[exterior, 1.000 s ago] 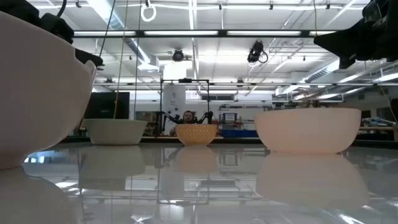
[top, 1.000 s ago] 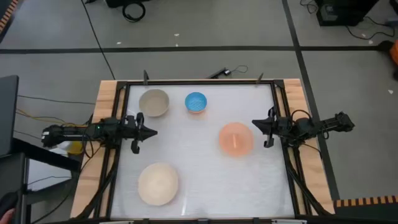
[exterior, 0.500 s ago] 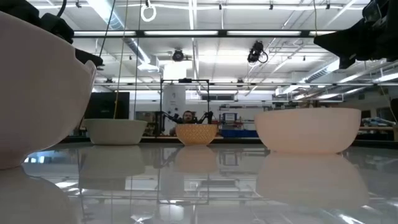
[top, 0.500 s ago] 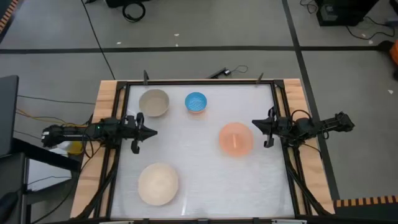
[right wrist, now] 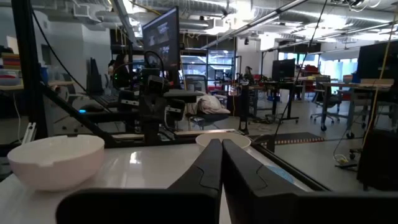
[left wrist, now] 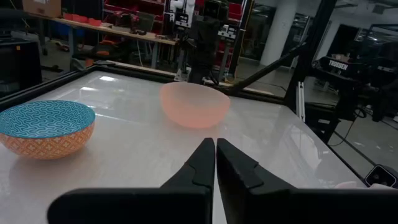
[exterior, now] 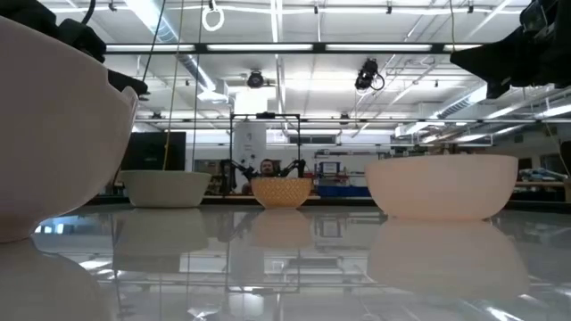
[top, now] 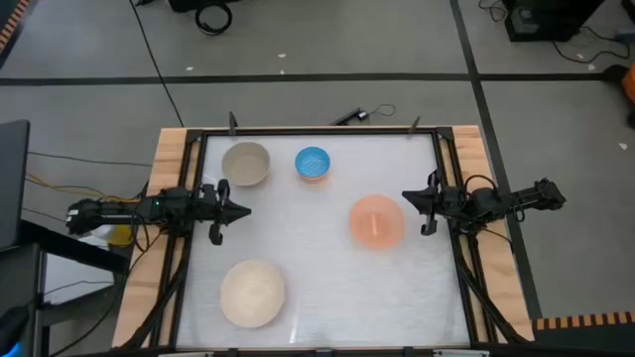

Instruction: Nest bowls inside each other

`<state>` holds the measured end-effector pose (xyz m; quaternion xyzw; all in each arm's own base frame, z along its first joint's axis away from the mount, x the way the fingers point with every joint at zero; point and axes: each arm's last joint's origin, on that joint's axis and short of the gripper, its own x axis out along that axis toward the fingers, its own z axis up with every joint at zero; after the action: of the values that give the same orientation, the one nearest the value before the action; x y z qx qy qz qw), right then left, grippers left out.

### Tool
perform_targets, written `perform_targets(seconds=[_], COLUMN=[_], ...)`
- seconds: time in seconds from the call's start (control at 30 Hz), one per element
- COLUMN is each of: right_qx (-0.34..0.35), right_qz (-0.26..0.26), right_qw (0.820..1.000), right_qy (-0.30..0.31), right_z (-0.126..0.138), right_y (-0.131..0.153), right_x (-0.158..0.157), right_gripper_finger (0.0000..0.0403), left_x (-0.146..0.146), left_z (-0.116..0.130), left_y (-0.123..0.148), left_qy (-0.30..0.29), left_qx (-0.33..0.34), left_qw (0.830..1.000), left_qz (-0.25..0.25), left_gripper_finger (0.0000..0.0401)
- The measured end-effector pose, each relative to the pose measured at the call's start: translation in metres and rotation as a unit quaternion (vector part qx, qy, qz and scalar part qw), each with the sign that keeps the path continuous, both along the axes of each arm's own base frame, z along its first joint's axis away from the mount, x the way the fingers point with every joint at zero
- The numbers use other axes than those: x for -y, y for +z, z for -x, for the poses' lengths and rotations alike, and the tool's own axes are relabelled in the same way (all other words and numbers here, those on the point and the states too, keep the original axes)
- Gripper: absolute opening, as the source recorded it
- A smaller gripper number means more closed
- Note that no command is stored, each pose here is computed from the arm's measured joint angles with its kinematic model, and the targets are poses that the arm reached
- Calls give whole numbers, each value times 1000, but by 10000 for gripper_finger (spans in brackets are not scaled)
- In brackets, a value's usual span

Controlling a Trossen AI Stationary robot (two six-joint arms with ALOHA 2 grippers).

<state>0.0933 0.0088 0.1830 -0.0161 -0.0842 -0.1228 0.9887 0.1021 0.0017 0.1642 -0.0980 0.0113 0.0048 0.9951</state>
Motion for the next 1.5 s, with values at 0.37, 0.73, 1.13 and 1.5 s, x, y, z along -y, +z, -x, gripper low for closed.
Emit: perform_targets(seconds=[0.37, 0.73, 1.13, 1.5], right_qx=[3, 69, 8, -97], right_qz=[0, -2, -217, -197], right_qw=[1000, 997, 969, 965], right_qy=[0, -43, -115, -143], right_z=[0, 4, -10, -31], right_y=[1, 14, -5, 34], right_x=[0, 4, 14, 23], right_gripper_finger=[16, 16, 16, 16], left_x=[0, -1, -5, -7], left_z=[0, 0, -2, -12], left_y=[1, 2, 9, 11], left_qy=[0, 19, 81, 111], left_qx=[2, 11, 34, -12], left_qw=[1000, 999, 996, 993], left_qz=[0, -26, -31, -40], left_gripper_finger=[20, 20, 21, 21])
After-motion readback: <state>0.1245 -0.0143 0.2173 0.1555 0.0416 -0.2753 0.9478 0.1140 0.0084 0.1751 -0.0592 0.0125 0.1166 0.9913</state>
